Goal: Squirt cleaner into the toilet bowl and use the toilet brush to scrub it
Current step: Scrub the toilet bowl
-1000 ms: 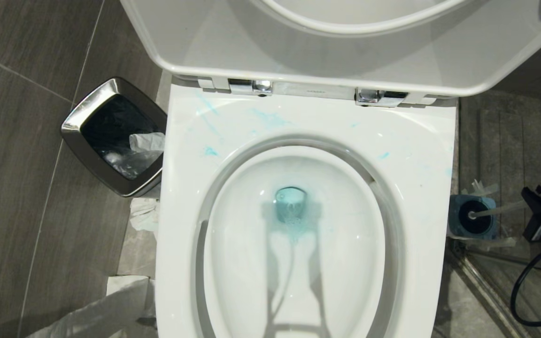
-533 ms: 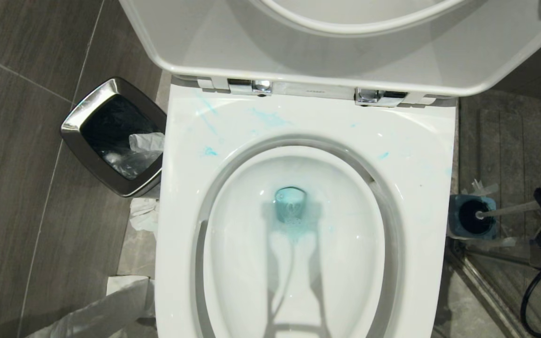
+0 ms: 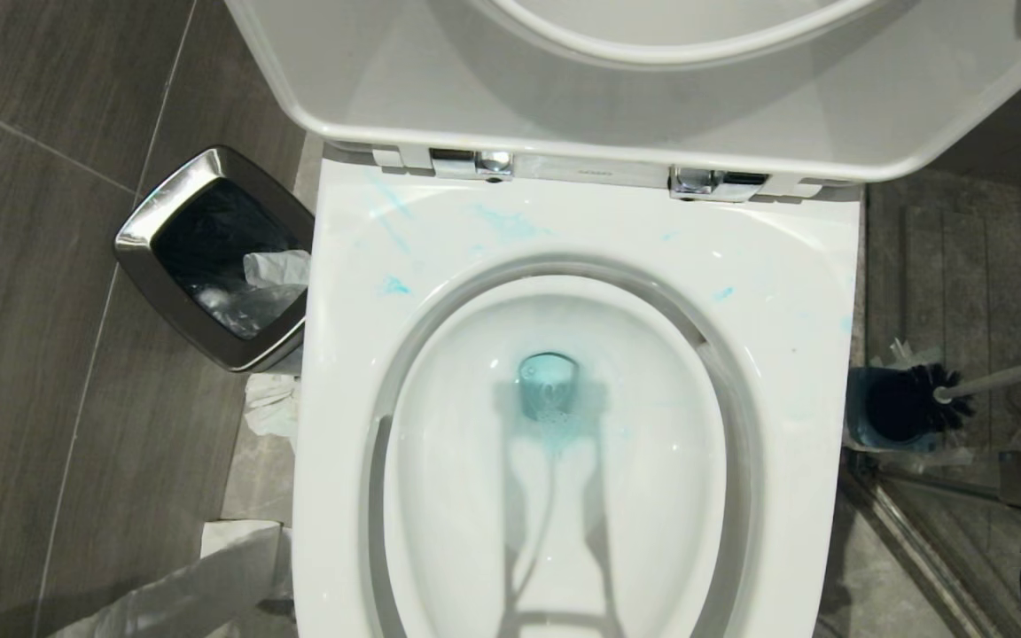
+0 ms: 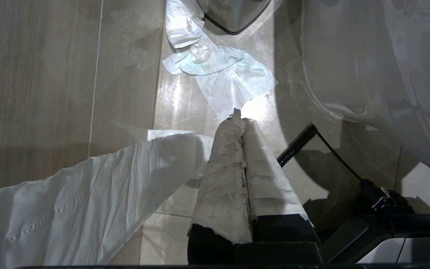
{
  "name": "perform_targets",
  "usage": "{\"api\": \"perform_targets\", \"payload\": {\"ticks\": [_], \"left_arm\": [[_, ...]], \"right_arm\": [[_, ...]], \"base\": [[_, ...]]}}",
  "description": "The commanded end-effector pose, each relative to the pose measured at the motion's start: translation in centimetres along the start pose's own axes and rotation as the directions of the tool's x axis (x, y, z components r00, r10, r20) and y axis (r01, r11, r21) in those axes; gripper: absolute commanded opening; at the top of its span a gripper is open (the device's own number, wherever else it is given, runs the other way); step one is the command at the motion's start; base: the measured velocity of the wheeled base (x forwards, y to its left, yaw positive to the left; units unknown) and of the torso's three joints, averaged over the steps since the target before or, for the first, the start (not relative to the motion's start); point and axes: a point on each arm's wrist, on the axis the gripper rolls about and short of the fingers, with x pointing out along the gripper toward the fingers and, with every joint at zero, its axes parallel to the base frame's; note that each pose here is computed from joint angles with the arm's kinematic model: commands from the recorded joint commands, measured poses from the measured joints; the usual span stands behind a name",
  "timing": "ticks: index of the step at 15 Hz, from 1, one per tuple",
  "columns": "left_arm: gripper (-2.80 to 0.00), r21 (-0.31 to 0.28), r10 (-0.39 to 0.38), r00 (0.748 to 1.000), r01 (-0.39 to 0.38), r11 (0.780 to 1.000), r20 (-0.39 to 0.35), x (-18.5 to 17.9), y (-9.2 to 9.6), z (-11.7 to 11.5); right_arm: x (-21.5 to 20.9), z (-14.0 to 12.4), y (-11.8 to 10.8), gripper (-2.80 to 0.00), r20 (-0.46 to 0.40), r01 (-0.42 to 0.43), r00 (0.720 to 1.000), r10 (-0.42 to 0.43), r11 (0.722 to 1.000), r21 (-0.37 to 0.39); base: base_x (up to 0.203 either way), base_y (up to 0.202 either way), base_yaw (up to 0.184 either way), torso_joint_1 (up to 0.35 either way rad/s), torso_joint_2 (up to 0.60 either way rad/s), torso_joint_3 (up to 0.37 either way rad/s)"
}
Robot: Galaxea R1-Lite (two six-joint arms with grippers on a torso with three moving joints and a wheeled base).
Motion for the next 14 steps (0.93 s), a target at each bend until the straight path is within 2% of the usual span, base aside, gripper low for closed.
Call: {"api": "perform_targets", "payload": {"ticks": [1, 7, 11, 14], "left_arm": [[-2.80, 0.000, 0.000, 1.000, 0.000, 1.000, -0.002, 0.0, 0.0, 0.0], [-2.80, 0.000, 0.000, 1.000, 0.000, 1.000, -0.002, 0.0, 0.0, 0.0], [-2.80, 0.000, 0.000, 1.000, 0.000, 1.000, -0.002, 0.0, 0.0, 0.0], [-2.80, 0.000, 0.000, 1.000, 0.000, 1.000, -0.002, 0.0, 0.0, 0.0]], "right_arm": [[-0.2, 2.0, -0.2, -2.80, 0.035, -0.005, 0.999, 0.005, 1.000, 0.001], [2.5, 10.0, -1.5, -2.80, -0.118, -0.035, 0.992, 0.048, 0.993, 0.109], [2.0, 13.5, -1.4, -2.80, -0.123, -0.072, 0.989, 0.088, 0.989, 0.127], [0.4, 16.3, -1.4, -2.80, -0.158, -0.096, 0.981, 0.115, 0.987, 0.128]], "base": [[0.000, 0.000, 0.000, 0.000, 0.00, 0.000], [0.000, 0.000, 0.000, 0.000, 0.00, 0.000], [0.000, 0.000, 0.000, 0.000, 0.00, 0.000], [0.000, 0.000, 0.000, 0.000, 0.00, 0.000]]}}
